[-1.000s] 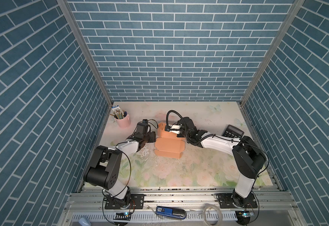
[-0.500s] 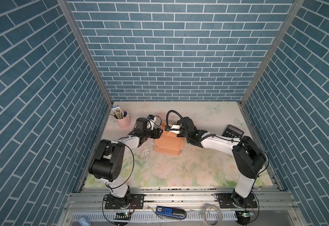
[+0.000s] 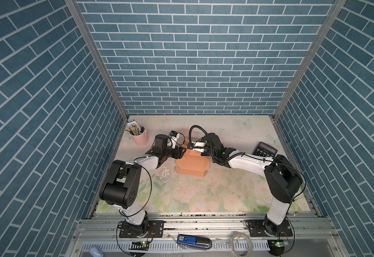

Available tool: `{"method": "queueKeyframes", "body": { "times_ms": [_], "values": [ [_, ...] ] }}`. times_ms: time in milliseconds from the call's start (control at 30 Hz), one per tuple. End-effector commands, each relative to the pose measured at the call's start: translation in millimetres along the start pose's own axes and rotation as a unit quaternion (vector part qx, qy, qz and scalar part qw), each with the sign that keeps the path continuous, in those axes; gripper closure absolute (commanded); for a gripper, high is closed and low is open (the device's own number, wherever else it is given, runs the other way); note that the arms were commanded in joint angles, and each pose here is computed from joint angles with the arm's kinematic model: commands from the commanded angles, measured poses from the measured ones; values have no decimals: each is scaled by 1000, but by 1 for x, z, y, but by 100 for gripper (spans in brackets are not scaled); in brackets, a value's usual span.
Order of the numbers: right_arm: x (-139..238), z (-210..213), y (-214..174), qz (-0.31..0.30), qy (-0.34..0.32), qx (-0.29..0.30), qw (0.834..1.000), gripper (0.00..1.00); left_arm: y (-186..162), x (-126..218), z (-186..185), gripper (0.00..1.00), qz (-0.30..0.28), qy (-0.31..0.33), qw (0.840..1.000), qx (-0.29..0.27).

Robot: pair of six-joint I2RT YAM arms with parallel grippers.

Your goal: Fold the paper box

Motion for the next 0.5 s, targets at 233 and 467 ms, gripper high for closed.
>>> {"method": "queueKeyframes", "body": {
  "times_ms": [233,467],
  "values": [
    [12,-11,10,-25,-13,-4,1000,100,16,12,-17,30,-35,-41,997,-61],
    [10,-8,8,-30,-30,10,999,100,18,16,-20,30,-32,-59,996,-58]
  ]
}}
Point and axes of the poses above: each gripper's point midway between its finger pads, its own x axis back along the fingers, its own z axis along the line the jaws close on, y = z × x, the point moved 10 cm from there along x, back along the fingers, and after that the axes turned 10 degrees about -x, right-handed, at the moved point
